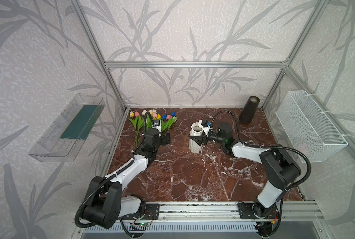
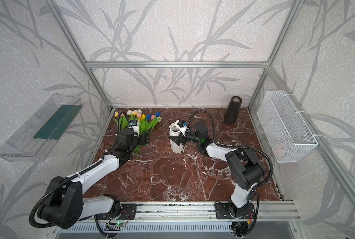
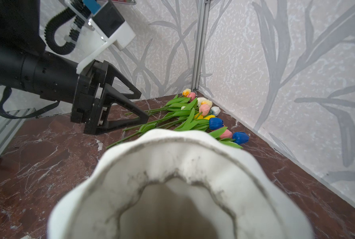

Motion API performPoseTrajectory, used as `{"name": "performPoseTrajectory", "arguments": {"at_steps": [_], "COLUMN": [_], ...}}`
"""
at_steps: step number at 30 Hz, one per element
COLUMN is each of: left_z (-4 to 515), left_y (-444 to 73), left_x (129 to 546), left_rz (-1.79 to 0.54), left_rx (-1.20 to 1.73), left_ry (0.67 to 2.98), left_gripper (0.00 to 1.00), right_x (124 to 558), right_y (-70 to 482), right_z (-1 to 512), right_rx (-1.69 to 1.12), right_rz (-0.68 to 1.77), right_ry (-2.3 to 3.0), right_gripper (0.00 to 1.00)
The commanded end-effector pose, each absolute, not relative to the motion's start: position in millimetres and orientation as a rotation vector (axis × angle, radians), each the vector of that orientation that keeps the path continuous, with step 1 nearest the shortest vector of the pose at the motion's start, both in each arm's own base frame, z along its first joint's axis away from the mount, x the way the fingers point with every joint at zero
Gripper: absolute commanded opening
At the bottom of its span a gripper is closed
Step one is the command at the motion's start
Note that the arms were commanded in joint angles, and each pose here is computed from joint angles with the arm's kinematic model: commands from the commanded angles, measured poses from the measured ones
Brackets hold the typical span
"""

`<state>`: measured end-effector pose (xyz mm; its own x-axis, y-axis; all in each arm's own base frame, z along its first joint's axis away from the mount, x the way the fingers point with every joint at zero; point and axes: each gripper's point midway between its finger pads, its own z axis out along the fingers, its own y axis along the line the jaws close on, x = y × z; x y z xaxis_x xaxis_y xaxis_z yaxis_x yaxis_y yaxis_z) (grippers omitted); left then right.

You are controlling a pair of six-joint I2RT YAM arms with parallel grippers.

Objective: Arrange the flowers into the vase
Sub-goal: 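Carry the white vase toward the table centre with the right gripper and set it down, then grasp a blue tulip stem with the left gripper while the right gripper withdraws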

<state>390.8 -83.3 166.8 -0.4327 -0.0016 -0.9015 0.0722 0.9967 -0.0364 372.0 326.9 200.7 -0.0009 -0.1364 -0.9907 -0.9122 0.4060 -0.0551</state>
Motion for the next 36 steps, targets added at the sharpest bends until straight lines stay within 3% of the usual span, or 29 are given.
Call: {"name": "performPoseTrajectory", "arguments": {"at_steps": [1, 5, 10, 20, 27, 34, 36], "left_z": [170, 171, 180, 176, 152, 122, 111], "left_y": [-79, -77, -78, -71, -79, -93, -101], "left_x": [394, 398, 403, 427, 455, 474, 475], "left_rz": [-0.055, -0.035, -0.031, -0.013, 0.024, 0.009, -0.026], "left_rx": [0.045, 0.047, 0.047, 0.043, 0.121, 0.222, 0.279], "left_ry": [2.029, 2.037, 2.033, 2.141, 2.294, 2.474, 2.522], "left_gripper": [0.94, 0.94, 0.95, 0.95, 0.84, 0.57, 0.35], "right_x": [373, 376, 373, 352, 330, 287, 280], "right_y": [328, 323, 320, 286, 234, 190, 185], "right_z": [234, 231, 234, 240, 266, 282, 270], "right_rx": [-0.979, -0.953, -0.952, -0.894, -0.708, -0.575, -0.564], "right_rz": [0.78, 0.745, 0.734, 0.643, 0.48, 0.394, 0.39], "right_ry": [1.295, 1.294, 1.299, 1.332, 1.339, 1.231, 1.249], "right_gripper": [0.51, 0.78, 0.99, 0.99, 0.99, 0.99, 1.0]}}
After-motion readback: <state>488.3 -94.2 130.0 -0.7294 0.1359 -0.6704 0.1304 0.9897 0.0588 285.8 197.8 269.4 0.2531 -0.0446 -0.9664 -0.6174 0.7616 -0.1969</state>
